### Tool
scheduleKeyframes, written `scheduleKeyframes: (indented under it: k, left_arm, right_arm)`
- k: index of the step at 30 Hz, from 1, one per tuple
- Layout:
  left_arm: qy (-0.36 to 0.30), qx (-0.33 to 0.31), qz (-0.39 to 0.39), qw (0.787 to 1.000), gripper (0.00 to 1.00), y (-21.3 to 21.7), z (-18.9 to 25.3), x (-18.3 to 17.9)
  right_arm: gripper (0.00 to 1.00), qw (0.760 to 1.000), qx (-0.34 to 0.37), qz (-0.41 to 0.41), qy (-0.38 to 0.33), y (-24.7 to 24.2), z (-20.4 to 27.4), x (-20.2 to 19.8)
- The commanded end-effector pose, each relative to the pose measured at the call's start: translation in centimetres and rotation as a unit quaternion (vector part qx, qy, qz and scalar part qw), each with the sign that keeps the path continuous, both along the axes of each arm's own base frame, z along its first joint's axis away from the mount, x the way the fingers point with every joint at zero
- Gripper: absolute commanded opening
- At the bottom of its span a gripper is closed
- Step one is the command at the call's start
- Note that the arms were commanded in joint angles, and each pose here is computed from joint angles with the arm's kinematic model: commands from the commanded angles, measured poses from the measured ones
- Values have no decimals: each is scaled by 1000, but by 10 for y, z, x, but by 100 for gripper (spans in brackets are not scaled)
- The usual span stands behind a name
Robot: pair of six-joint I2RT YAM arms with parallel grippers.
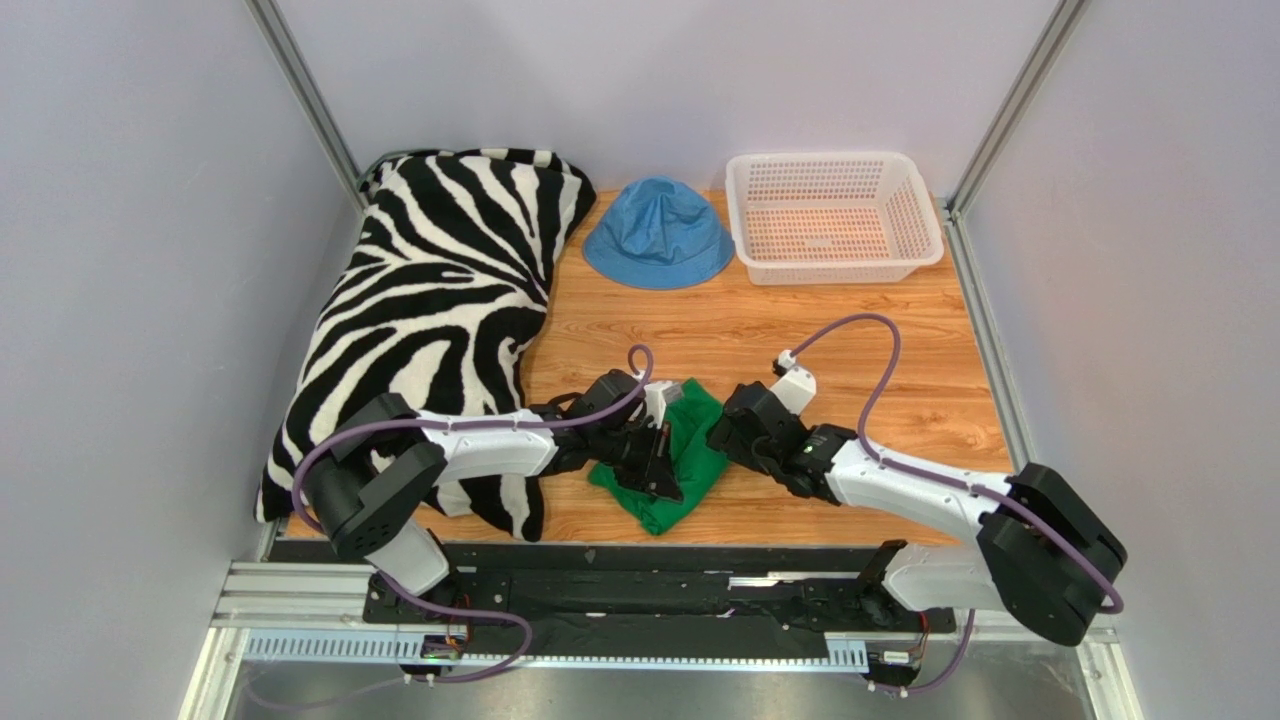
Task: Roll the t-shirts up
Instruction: Roll the arm.
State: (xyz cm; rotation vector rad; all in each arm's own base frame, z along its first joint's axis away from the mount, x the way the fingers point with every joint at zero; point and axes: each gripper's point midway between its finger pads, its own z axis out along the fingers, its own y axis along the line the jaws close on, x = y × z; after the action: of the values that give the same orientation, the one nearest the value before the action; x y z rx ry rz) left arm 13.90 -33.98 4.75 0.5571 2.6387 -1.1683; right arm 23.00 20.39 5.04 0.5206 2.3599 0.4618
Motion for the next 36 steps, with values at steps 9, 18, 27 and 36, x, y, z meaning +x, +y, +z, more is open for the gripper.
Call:
scheduleKeyframes:
  k: [9, 18, 27, 36]
  left_arm:
    - [5, -18, -14, 1000, 22, 6, 7, -4]
    - [-151, 7, 62, 987, 49, 31, 43, 19]
    - [-336, 131, 63, 931, 57, 31, 72, 13]
    - [-456, 245, 3, 856, 63, -8, 76, -1]
  right_arm:
    - [0, 989, -114, -31, 87, -10, -3, 12]
    - [0, 971, -171, -15, 166, -17, -11, 2]
    - [0, 959, -191, 8, 209, -8, -16, 3]
    - [0, 953, -195, 15, 230, -8, -20, 3]
